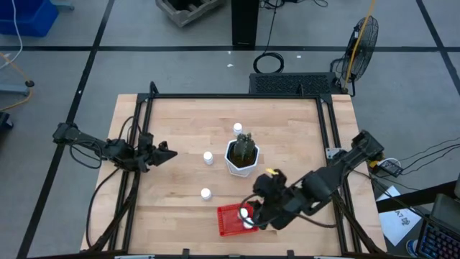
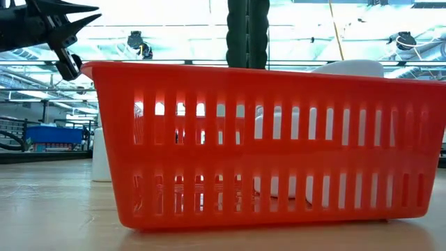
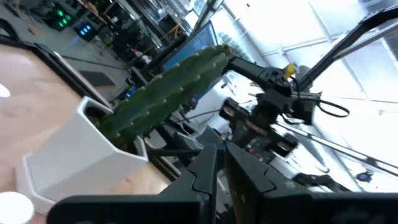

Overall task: Pick and place pill bottles into a basket
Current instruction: Put the white medicine bottle into the red bin

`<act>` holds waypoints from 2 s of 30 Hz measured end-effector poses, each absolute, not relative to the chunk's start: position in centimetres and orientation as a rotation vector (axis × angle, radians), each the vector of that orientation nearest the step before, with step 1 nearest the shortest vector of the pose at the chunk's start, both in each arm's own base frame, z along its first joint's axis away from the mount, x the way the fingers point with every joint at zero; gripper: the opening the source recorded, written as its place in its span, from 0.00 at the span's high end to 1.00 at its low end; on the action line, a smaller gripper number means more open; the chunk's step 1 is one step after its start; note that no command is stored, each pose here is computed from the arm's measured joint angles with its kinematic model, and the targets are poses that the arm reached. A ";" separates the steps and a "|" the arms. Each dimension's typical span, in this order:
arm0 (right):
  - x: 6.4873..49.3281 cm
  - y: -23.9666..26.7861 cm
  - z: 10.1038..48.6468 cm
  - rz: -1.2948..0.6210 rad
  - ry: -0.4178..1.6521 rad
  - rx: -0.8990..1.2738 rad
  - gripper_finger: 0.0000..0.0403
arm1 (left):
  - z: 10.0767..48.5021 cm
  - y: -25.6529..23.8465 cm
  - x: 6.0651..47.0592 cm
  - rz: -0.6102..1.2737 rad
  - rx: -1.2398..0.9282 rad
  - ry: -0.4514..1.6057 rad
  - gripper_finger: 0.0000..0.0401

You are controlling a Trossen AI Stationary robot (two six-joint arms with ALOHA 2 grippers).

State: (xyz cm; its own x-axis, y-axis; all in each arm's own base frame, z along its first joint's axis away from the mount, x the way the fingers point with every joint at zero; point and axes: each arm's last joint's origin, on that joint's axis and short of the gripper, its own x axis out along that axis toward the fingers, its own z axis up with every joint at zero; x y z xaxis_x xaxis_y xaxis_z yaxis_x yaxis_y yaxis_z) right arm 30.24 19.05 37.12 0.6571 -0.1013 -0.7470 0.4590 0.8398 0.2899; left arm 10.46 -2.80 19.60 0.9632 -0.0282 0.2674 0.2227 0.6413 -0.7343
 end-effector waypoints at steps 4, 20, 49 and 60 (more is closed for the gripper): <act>28.2 18.2 37.7 -0.316 0.900 0.364 0.57 | 19.6 -2.8 10.5 -0.162 -0.906 -0.238 0.91; 19.7 14.2 32.8 -0.300 0.429 0.414 0.58 | 20.0 -2.7 10.4 -0.152 -0.932 -0.265 0.91; 9.6 5.0 18.7 0.274 -0.120 0.404 0.57 | 20.2 -2.5 10.9 0.007 -0.994 -0.276 0.91; 9.5 4.9 17.5 0.259 -0.015 0.324 0.57 | 26.5 -3.4 14.9 0.146 -0.676 0.077 0.77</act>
